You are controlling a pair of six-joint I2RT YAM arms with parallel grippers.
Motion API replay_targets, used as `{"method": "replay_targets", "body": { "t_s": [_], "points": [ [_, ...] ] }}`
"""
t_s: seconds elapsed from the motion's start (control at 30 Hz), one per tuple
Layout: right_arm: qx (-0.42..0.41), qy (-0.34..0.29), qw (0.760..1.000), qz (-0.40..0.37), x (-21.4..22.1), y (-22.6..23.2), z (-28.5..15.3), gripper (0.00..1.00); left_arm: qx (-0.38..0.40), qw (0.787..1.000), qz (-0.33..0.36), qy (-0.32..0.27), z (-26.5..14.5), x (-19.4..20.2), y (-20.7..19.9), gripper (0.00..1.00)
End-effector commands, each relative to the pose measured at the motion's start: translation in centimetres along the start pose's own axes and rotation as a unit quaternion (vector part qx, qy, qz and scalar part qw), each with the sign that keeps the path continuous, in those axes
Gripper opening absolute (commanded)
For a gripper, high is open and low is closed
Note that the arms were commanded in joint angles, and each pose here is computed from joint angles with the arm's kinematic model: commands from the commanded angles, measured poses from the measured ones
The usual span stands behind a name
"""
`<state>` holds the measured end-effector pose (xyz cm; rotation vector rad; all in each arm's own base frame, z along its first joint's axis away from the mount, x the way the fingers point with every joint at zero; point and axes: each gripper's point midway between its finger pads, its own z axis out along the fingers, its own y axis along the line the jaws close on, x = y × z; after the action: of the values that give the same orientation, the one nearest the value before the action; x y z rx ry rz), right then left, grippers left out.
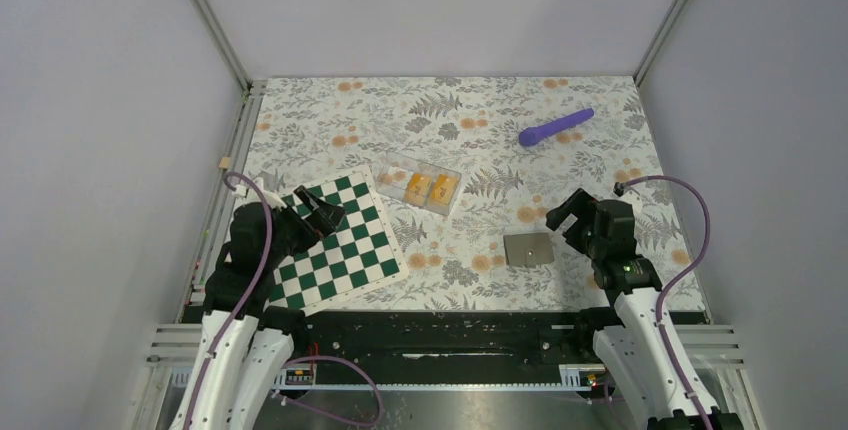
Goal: Put the credit cards into the card holder
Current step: Pick up the card holder from the center of the board.
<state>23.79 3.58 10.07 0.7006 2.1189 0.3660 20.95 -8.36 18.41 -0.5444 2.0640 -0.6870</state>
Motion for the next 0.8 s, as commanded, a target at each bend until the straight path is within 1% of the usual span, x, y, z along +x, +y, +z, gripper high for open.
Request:
{"method": "replay_targets", "body": {
  "t_s": [0.0,0.1,0.23,0.33,0.37,0.5,0.63,0.77],
  "points": [
    [-0.004,0.014,1.000,0.012,0.2,0.5,-0.2,0.98,0.027,0.999,-0.008,0.019,0.4,0.0,-1.5,0.99],
    [0.006,0.023,1.000,0.009,0.3,0.3,-0.3,0.98,0.036,0.998,-0.009,0.055,0.8,1.0,-1.8,0.99],
    [0.006,0.041,0.999,-0.026,0.1,0.6,-0.7,0.99,0.053,0.992,-0.009,0.114,1.6,3.1,-2.0,0.99],
    [0.020,0.066,0.997,-0.033,0.3,0.5,-0.7,0.98,0.083,0.982,-0.026,0.165,2.3,5.1,-2.4,0.99],
    [0.015,0.083,0.996,-0.037,0.7,0.8,-0.7,0.98,0.095,0.978,-0.034,0.180,2.6,5.8,-2.6,0.99],
    [0.037,0.146,0.988,-0.042,2.2,0.4,-0.2,0.98,0.120,0.972,-0.050,0.198,3.6,7.6,-3.7,0.99],
    [0.084,0.203,0.974,-0.055,3.4,-0.8,0.4,0.98,0.158,0.965,-0.041,0.204,4.6,9.5,-6.7,0.99],
    [0.091,0.263,0.959,-0.056,5.1,-1.0,1.2,0.98,0.177,0.954,-0.027,0.242,6.0,12.5,-10.0,0.99]
  ]
}}
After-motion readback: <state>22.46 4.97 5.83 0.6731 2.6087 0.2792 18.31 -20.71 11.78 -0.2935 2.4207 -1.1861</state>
